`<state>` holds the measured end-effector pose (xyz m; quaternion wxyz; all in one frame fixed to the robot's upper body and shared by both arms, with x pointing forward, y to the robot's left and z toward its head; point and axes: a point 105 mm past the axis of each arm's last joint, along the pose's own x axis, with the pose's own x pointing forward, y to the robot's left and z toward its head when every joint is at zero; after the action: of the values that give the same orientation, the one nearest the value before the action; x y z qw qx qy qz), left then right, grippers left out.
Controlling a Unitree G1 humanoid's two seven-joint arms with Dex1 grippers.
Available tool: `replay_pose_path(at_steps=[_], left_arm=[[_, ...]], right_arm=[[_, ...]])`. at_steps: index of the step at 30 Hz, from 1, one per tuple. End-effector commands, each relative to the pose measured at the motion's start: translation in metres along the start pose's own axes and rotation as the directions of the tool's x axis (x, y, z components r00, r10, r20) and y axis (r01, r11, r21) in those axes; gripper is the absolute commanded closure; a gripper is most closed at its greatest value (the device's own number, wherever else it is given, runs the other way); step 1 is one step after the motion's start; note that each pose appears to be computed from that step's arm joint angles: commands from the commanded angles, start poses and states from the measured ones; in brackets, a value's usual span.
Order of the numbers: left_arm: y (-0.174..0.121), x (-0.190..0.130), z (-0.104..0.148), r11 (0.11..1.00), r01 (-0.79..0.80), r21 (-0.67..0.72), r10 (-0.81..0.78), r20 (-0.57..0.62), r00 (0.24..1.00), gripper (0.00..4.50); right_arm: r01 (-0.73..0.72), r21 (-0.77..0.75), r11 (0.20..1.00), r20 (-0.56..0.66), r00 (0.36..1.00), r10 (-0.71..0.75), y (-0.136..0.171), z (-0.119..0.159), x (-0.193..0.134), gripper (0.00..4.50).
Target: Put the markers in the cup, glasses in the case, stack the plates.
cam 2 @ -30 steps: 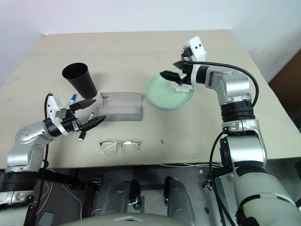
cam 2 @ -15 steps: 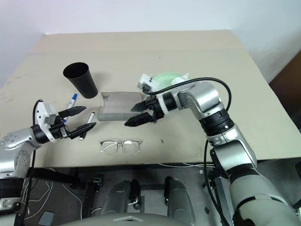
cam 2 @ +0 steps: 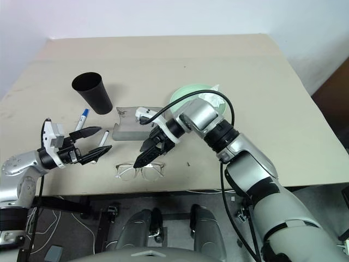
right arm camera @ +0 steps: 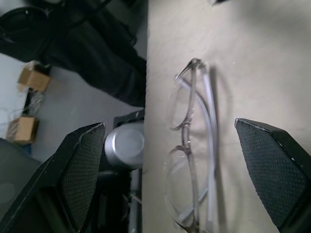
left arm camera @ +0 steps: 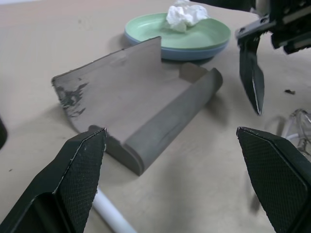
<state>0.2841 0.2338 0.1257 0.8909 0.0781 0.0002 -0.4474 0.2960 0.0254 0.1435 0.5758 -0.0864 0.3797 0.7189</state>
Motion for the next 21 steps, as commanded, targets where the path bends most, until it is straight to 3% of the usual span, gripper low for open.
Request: replay_pose_path(at_steps=[1, 12, 21], left_arm=[[-0.006, -0.006, 0.016, 0.996, 0.031, 0.08, -0.035, 0.042, 0.998, 0.0], [-0.017, -0.03, 0.009, 0.98, 0.138, 0.144, -0.128, -0.077, 0.989, 0.0], [-0.016, -0.03, 0.008, 0.984, 0.119, 0.136, -0.113, -0.052, 0.992, 0.0]], right_arm=[[-0.023, -0.053, 0.998, -0.021, 1.0, 0.022, 0.006, 0.01, 0.003, 0.02], [-0.046, -0.049, 0.998, -0.078, 0.996, 0.042, 0.005, 0.002, 0.015, 0.02], [-0.007, -0.072, 0.997, -0.055, 0.998, 0.003, -0.002, 0.005, 0.015, 0.02]])
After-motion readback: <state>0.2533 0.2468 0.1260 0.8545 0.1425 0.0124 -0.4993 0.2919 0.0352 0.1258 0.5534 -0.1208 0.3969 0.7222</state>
